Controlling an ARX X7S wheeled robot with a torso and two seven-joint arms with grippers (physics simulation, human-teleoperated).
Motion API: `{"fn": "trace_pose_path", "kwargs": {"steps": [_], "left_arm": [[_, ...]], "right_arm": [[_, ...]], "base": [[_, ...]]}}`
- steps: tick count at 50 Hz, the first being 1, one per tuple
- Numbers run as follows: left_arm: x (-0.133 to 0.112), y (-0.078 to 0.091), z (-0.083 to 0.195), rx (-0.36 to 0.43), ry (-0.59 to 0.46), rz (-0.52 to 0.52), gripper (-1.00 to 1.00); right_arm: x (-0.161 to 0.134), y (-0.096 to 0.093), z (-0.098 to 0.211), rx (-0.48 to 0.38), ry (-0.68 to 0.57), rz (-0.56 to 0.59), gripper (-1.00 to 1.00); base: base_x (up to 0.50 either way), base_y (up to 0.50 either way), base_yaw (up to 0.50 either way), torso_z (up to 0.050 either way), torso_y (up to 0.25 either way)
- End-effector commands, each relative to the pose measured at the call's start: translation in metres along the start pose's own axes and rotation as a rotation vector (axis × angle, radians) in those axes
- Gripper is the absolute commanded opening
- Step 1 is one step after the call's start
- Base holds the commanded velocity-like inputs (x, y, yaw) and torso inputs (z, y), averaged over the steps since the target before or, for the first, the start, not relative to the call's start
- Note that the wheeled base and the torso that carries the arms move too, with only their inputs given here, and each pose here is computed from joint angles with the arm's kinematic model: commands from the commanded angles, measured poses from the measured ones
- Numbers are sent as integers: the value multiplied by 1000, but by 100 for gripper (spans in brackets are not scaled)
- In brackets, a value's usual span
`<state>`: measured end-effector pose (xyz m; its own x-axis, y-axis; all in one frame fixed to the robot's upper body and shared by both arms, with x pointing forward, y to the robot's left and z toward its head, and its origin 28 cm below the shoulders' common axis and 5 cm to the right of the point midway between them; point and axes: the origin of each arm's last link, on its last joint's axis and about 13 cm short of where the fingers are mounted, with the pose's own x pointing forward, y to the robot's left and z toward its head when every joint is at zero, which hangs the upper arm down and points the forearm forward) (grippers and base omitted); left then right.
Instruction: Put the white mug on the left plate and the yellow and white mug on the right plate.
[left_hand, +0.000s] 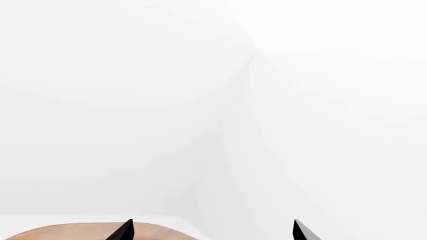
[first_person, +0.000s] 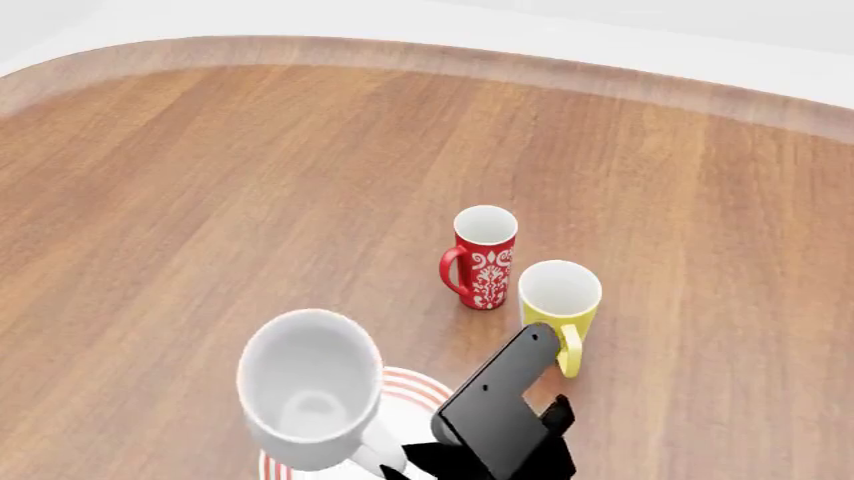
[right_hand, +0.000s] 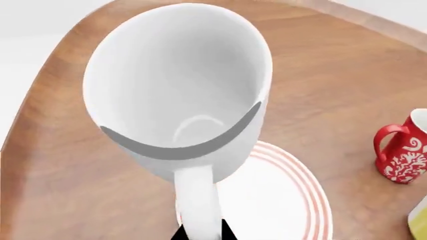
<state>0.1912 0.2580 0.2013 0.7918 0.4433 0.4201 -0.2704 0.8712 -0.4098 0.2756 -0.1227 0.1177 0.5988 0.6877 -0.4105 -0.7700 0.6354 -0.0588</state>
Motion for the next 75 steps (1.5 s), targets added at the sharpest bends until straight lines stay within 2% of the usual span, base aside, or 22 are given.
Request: {"fn": "trace_pose_path", "kwargs": {"steps": [1,15,29,75], "left_arm": [[0,1,1,-2,0,0,100],[-3,-1,5,-8,-2,3,100],[-4,-1,11,-18,-7,10,100],[-5,-1,13,-23,-13,15,100]], "right_arm": [[13,-18,9,75,-21,-71,-100],[38,-43,3,163,48,-106,-100],[51,-54,-15,217,161,-109,-100],[62,-52,-35,224,265,-68,-100]], "base": [[0,0,0,0,0],[0,0,0,0,0],[0,0,0,0,1],[0,0,0,0,0]]}}
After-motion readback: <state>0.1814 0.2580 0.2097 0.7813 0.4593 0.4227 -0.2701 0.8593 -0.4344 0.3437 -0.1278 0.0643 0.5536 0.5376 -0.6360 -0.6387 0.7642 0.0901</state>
